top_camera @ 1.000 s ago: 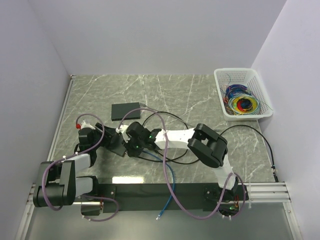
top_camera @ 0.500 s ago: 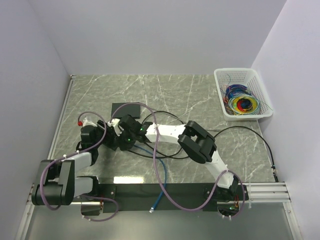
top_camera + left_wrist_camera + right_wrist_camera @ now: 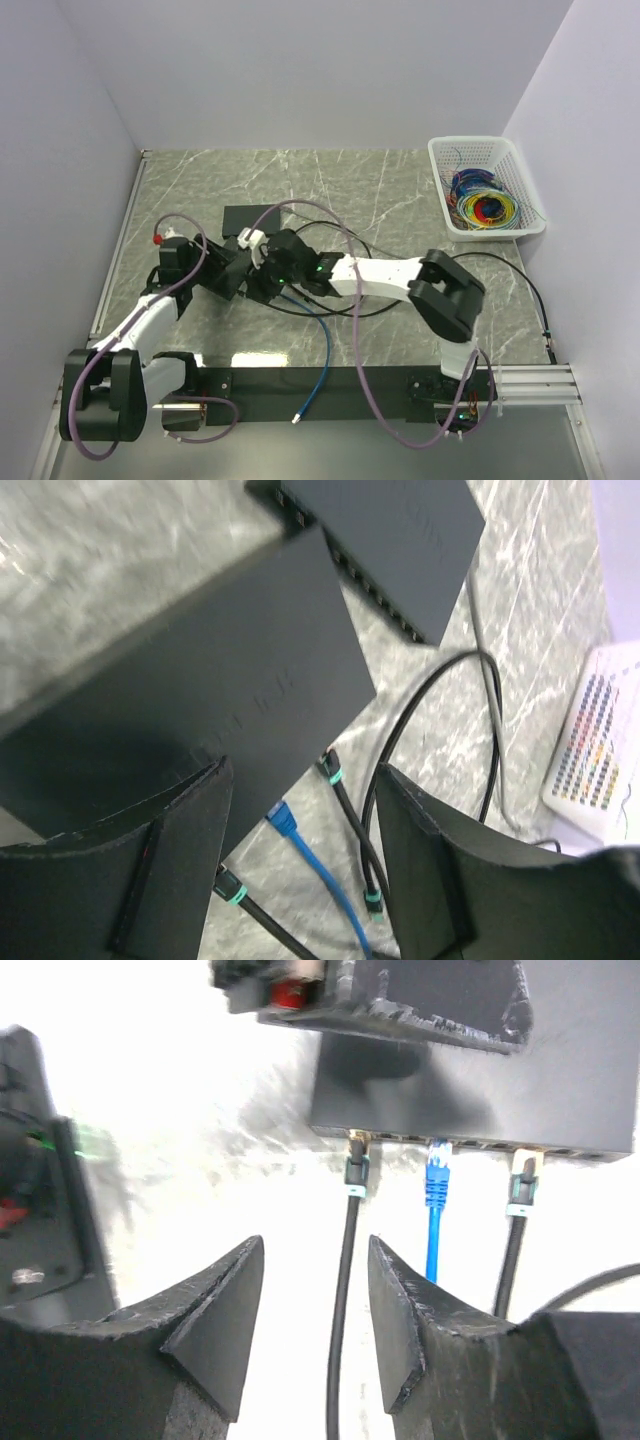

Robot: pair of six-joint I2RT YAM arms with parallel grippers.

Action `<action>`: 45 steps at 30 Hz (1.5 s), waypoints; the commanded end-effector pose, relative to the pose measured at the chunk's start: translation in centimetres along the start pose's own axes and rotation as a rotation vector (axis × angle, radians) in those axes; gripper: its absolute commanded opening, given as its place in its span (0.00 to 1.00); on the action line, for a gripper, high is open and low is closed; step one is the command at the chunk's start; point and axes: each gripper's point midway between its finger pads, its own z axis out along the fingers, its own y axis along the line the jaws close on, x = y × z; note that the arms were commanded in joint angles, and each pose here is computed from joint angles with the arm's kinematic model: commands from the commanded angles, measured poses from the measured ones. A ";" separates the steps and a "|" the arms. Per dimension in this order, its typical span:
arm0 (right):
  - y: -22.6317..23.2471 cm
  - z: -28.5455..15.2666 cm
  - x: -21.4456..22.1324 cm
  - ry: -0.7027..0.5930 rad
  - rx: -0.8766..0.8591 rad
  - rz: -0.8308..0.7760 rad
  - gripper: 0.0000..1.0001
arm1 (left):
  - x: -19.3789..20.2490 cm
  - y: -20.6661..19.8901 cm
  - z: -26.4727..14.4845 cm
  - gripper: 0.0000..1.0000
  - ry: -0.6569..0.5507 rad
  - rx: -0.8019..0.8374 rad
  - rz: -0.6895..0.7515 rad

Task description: Insert the plug into the switch port

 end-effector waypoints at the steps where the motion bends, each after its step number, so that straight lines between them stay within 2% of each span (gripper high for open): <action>1: 0.1 -2.4 -5.1 -0.164 0.024 0.004 0.54 | -1.9 -0.5 -0.8 0.65 -0.036 -0.039 0.033; 4: -1.4 -1.8 -5.6 -0.145 0.044 0.044 0.54 | -3.0 -0.7 -1.4 0.66 -0.075 -0.064 0.046; 5: -2.4 -1.8 -7.1 -0.164 0.056 0.066 0.54 | -2.8 -0.3 -1.6 0.66 -0.067 -0.089 0.042; 7: -4.2 -0.2 -5.6 -0.095 0.077 0.110 0.54 | -2.8 -0.4 -2.1 0.66 -0.070 -0.091 0.039; 8: -5.4 -0.1 -7.3 -0.119 0.094 0.120 0.54 | -2.5 -0.1 -2.3 0.65 -0.060 -0.100 0.031; 10: -7.1 1.4 -5.8 -0.064 0.120 0.168 0.54 | -2.2 -0.1 -2.9 0.65 -0.061 -0.092 0.024; 11: -8.6 1.3 -7.1 -0.087 0.140 0.183 0.54 | -2.0 0.0 -3.2 0.65 -0.062 -0.089 0.014; 12: -9.6 2.2 -5.8 -0.051 0.149 0.220 0.54 | -1.7 0.3 -3.6 0.65 -0.069 -0.088 0.010; 15: -12.0 2.7 -6.2 -0.030 0.169 0.288 0.54 | -1.6 1.3 -3.9 0.66 -0.088 -0.104 -0.010; 19: -13.1 4.6 -4.0 0.028 0.168 0.324 0.54 | -0.9 2.2 -3.5 0.66 -0.064 -0.116 -0.027; 30: -10.1 5.9 0.2 0.104 0.068 0.387 0.52 | 0.3 4.9 -1.0 0.65 -0.011 -0.174 -0.055; 39: 0.3 6.7 3.5 0.190 -0.123 0.357 0.49 | -1.6 6.0 -1.4 0.65 -0.060 -0.227 -0.079; 45: 2.9 8.0 3.7 0.214 -0.161 0.341 0.48 | -2.7 5.3 -2.6 0.66 -0.120 -0.205 -0.079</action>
